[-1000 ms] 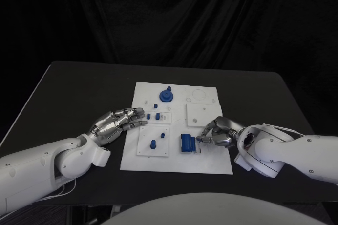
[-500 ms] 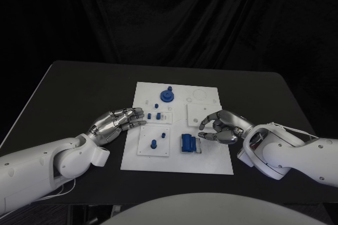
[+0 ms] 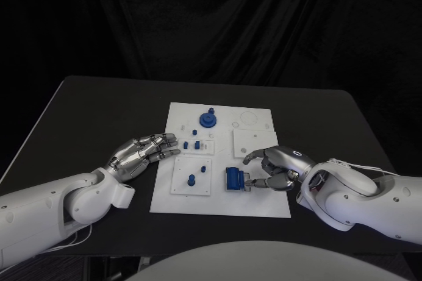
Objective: Assemble the parts on the task board
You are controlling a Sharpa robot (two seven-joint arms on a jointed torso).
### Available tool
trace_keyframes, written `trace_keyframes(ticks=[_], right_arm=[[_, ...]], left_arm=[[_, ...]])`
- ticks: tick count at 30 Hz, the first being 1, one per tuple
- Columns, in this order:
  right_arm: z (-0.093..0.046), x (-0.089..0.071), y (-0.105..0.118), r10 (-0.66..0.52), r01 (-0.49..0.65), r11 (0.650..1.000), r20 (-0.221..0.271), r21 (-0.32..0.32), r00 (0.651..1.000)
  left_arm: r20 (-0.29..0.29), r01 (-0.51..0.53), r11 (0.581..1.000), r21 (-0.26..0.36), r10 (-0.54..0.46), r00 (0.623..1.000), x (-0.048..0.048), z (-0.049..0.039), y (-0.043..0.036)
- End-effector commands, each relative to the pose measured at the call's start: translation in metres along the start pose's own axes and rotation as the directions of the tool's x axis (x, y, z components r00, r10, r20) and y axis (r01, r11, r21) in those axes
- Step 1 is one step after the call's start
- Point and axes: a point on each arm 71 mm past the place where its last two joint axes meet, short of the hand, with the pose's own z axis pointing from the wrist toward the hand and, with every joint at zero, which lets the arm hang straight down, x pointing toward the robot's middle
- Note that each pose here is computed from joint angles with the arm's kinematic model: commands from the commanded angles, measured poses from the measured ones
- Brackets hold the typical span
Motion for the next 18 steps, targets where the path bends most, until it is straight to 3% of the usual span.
trace_keyframes(ticks=[1,9,18], right_arm=[[0.0,0.006,-0.002,-0.086,0.086,0.996,-0.009,0.018,0.996],[0.002,0.019,-0.003,-0.092,0.092,0.995,-0.009,0.032,0.996],[0.003,0.023,-0.004,-0.092,0.092,0.994,0.003,0.054,0.996]], left_arm=[[0.001,0.005,1.0,0.026,-0.006,1.0,0.0009,-0.0002,-0.0013],[-0.002,0.008,1.0,0.021,-0.008,1.0,0.0004,-0.0008,-0.001],[0.0,0.009,1.0,0.014,-0.009,1.0,-0.0006,-0.0019,0.0]])
